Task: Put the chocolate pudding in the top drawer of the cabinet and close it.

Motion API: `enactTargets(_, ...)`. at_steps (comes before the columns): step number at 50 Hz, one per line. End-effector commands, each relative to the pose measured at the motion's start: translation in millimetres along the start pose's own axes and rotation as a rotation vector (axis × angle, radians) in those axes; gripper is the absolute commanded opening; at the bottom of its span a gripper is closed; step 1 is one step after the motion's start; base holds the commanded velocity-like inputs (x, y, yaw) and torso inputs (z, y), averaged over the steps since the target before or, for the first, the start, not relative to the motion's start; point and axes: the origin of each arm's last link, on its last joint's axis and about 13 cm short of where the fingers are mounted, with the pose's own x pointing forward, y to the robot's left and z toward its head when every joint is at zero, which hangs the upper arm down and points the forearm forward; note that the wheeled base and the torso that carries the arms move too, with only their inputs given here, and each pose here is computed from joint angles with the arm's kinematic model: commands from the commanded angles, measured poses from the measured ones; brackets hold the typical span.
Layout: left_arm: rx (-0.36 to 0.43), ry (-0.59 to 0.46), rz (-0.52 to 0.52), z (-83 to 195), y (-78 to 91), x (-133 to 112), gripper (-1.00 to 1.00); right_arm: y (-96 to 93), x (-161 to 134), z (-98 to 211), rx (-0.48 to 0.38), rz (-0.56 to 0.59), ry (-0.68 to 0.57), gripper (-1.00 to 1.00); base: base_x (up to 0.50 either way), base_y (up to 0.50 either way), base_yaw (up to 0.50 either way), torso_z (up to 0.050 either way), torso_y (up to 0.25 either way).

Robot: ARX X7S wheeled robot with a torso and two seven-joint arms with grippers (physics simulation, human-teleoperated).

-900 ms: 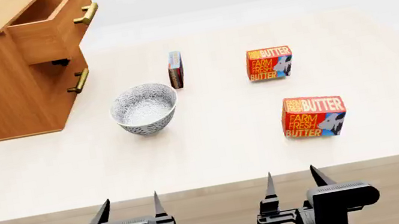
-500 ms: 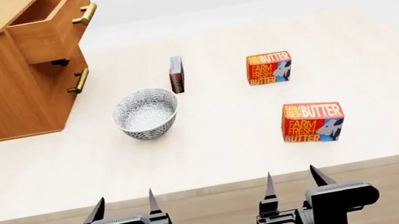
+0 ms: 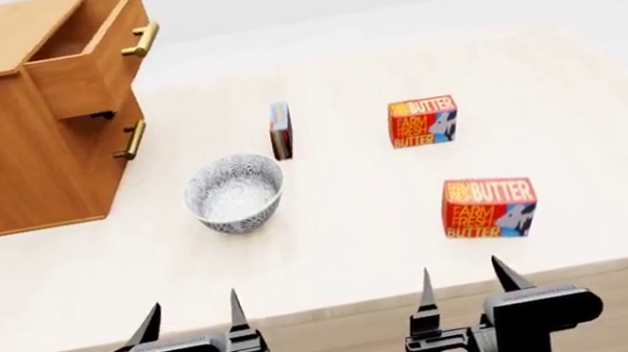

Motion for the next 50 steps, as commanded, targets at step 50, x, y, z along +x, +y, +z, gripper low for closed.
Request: enactTargets(50, 0.056, -0.168, -0.033, 97.8, 10.5, 17.0, 1.0, -25.2, -5.5, 102.4, -0.164, -0.07, -0.164, 1.0, 0.0, 0.0, 0.0, 0.05, 0.0)
